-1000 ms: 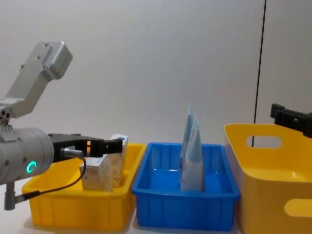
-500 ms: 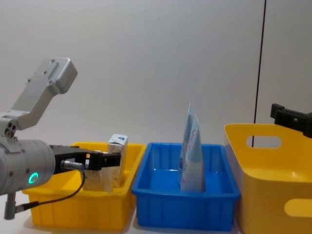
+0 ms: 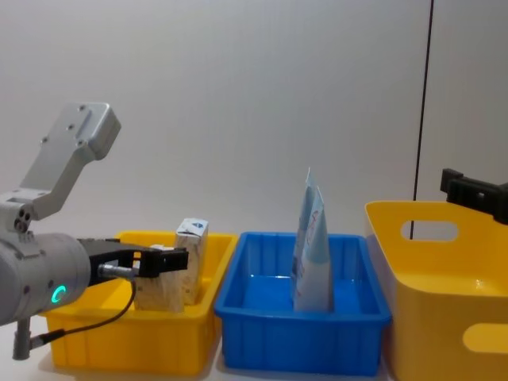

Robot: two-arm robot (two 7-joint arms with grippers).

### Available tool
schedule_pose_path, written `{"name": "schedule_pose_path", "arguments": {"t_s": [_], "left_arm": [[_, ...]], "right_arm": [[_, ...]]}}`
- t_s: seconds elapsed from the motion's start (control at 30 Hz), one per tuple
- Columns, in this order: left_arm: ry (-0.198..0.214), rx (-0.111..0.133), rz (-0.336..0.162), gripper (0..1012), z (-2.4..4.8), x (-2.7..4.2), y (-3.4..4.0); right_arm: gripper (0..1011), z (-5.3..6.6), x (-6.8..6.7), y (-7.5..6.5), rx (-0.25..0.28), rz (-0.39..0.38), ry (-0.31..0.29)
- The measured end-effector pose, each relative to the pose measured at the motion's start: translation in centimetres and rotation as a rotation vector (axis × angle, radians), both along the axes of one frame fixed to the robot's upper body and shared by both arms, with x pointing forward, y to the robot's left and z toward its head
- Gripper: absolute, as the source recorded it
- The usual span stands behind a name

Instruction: Bimanual collaborative sorting of washing and personal care products

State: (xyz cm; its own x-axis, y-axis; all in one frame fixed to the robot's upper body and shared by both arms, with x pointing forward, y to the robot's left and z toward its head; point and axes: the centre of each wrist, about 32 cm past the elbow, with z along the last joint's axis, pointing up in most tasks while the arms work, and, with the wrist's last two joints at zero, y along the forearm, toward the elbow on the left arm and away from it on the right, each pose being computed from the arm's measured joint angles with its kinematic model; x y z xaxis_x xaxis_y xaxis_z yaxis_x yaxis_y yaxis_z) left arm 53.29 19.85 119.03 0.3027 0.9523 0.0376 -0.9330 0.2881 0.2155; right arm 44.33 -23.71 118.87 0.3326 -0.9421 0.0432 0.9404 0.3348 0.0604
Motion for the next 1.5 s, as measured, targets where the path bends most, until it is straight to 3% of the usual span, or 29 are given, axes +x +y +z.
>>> {"name": "schedule_pose_path", "arguments": {"t_s": [0.4,0.8,1.13,1.5], "left_arm": [[0.013,-0.04,0.035,1002,-0.35,0.43,-0.04],[0.051,-0.07,0.017,1002,-0.18,1.13,-0.09],[0.083,-0.064,0.007,1002,0.16,1.57,-0.05],[0.111,-0.034,0.014,1002,0.64,1.86,-0.2]], "right_arm": [[1000,0.0,0.0,0.0,0.0,0.0,0.0],[1000,0.0,0.0,0.0,0.0,0.0,0.0],[1000,0.0,0.0,0.0,0.0,0.0,0.0],[1000,0.0,0.0,0.0,0.0,0.0,0.0]]}}
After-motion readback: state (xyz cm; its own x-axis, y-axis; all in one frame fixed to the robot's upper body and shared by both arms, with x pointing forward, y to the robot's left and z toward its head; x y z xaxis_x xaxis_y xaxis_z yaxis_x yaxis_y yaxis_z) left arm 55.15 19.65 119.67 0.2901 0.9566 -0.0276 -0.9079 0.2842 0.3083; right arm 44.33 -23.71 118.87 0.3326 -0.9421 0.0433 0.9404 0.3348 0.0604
